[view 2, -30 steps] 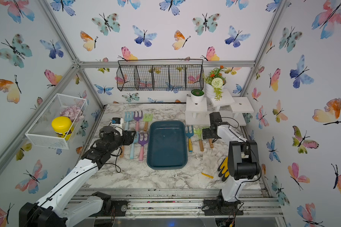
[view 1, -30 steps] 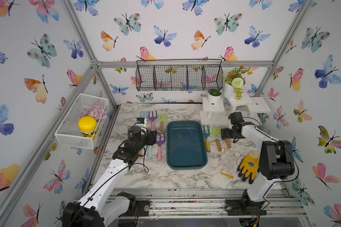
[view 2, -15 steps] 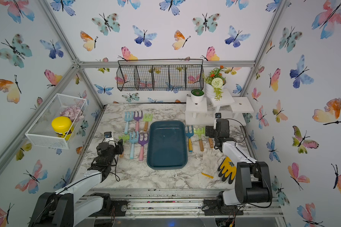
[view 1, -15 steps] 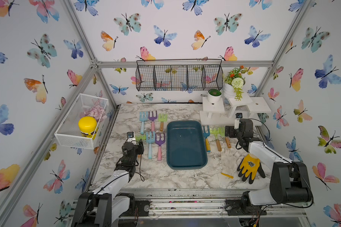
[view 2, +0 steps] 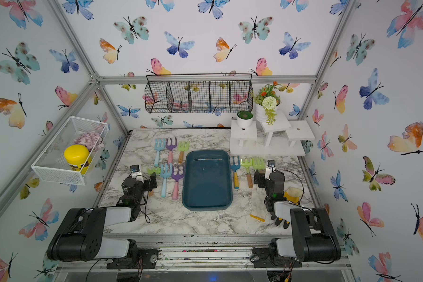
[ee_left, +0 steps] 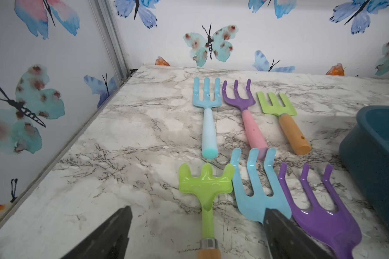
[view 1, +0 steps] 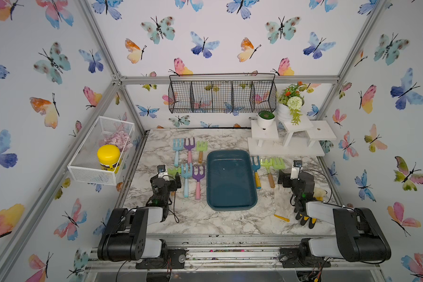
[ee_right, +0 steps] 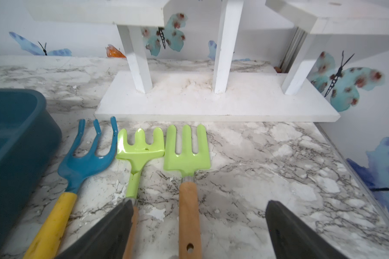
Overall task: Take the hand rake out of the storage box
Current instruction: Reset both arms
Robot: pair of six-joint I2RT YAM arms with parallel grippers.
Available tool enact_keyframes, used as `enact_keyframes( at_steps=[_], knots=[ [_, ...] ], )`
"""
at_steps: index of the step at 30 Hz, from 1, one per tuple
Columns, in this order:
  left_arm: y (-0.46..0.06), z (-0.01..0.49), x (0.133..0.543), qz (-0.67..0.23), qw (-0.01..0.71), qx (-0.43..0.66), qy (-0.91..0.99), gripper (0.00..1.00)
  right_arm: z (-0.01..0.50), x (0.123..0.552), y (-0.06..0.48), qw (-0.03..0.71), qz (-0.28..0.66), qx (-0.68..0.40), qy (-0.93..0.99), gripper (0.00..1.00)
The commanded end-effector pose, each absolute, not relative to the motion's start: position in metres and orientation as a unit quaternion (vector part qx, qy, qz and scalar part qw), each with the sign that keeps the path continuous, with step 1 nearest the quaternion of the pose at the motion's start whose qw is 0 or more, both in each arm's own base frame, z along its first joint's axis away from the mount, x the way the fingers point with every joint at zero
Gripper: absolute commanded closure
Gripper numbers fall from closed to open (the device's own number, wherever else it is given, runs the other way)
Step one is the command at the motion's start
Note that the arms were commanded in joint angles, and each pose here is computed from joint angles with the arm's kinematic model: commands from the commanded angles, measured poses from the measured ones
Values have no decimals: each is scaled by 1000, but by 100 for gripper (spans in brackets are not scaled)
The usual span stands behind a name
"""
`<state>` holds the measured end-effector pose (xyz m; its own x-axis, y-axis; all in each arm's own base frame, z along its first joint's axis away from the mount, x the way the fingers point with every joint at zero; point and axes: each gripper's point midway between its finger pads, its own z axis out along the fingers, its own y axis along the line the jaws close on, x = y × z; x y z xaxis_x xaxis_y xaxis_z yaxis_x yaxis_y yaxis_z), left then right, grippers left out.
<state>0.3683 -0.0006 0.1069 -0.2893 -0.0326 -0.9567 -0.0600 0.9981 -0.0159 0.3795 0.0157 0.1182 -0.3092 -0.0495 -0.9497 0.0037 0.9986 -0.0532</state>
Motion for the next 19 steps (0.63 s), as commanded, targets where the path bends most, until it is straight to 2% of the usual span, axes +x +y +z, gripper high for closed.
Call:
enact_keyframes(
  at_steps=[1,8,11,18,19],
  knots=[
    [-4,119,372,4,614,-18,789,2,142,383,16,630,-20,-12,776,2],
    [-4,119,372,5,614,-18,789,2,121,376,10,644,-27,1,765,2],
    [-6,118,372,7,613,-13,790,2,105,383,8,623,-32,6,781,2],
    [-11,118,371,0,614,-1,789,2,104,381,8,626,-34,7,779,0],
    [-11,119,371,-3,616,-1,788,2,103,381,7,626,-35,7,779,3]
  ],
)
